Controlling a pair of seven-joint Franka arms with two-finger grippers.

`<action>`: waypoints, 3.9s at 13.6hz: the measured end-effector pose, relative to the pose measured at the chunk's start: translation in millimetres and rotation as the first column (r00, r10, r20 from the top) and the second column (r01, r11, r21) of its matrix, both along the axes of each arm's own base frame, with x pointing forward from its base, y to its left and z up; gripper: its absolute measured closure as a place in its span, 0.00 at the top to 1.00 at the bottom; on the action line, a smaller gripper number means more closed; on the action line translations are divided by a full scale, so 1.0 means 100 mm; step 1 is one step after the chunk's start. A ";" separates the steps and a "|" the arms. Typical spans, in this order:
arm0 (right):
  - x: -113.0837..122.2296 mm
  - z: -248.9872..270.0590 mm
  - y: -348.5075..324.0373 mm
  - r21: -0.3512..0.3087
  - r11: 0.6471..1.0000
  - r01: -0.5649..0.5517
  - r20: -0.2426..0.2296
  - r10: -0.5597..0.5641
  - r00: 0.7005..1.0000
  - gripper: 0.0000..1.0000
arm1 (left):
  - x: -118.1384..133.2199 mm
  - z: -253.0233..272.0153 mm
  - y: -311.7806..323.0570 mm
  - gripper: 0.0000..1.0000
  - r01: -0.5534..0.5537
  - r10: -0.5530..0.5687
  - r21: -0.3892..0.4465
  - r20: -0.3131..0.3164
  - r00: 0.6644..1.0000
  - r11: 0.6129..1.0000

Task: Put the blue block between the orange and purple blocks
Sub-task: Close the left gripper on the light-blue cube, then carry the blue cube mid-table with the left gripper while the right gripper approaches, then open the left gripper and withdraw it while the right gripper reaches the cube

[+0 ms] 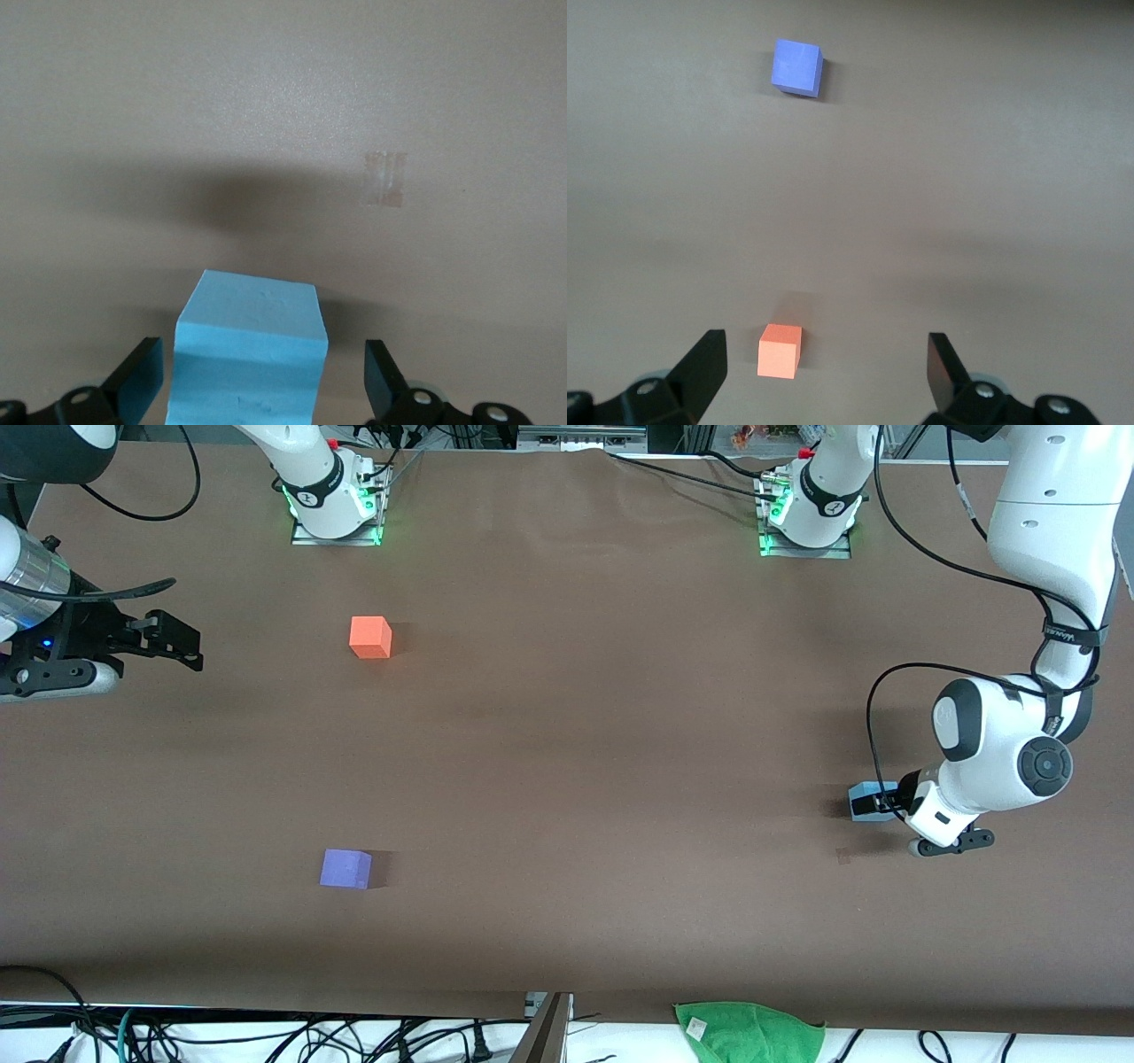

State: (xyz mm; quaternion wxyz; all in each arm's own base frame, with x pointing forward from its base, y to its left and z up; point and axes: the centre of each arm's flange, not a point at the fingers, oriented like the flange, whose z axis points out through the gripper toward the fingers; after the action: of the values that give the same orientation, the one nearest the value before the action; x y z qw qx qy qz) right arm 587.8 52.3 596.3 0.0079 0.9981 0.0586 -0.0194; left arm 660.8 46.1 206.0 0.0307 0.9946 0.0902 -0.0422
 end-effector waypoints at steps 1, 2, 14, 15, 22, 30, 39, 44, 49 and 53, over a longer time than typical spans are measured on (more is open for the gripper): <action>0.00 0.00 0.00 0.000 1.000 0.000 0.000 0.000 1.000 1.00 | 0.00 -0.03 0.00 0.93 0.004 -0.004 -0.001 -0.001 1.000 1.000; 0.00 0.00 0.00 0.000 1.000 0.000 0.000 0.000 1.000 1.00 | 0.00 -0.04 0.00 0.81 0.007 -0.007 -0.001 -0.002 1.000 1.000; 0.00 0.00 -0.03 0.000 1.000 0.006 0.000 -0.006 1.000 1.00 | -0.04 0.05 -0.23 0.57 0.134 -0.137 -0.047 -0.068 0.988 0.990; 0.00 0.00 -0.03 0.000 1.000 0.006 0.000 -0.006 1.000 1.00 | -0.03 0.17 -0.47 0.57 0.163 -0.168 -0.069 -0.070 0.983 0.984; 0.01 -0.02 -0.04 -0.001 1.000 0.007 -0.004 -0.007 1.000 1.00 | -0.20 1.18 -2.67 0.57 0.107 -0.108 -0.155 -0.002 0.994 0.982; 0.07 -0.19 -0.01 -0.005 1.000 0.003 -0.035 -0.003 0.999 1.00 | -1.35 0.91 -5.50 0.57 -0.042 0.026 -0.166 -0.097 0.995 0.985; 0.16 -0.43 -0.02 -0.026 1.000 0.002 -0.074 -0.004 0.997 1.00 | -1.78 0.06 -6.36 0.72 -0.037 0.050 -0.171 0.071 0.996 0.985; 0.17 -0.47 -0.01 -0.027 1.000 0.000 -0.079 -0.002 0.997 1.00 | -1.43 0.39 -6.09 1.00 -0.050 0.067 -0.135 0.123 0.990 0.990; 0.20 -0.72 0.36 -0.030 0.999 -0.023 -0.121 0.020 0.992 1.00 | -0.68 1.43 -4.92 1.00 -0.138 0.139 -0.024 0.078 0.987 0.990; 0.22 -1.18 1.25 -0.042 0.998 -0.046 -0.138 0.039 0.990 1.00 | -0.54 2.53 -3.94 1.00 -0.110 0.108 0.045 0.052 0.993 0.993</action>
State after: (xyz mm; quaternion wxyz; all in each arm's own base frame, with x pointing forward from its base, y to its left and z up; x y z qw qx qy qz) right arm 609.5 177.1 477.8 0.0269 0.9924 0.0798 -0.0893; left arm 606.5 -348.1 458.6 0.0112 0.9894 0.1445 -0.0136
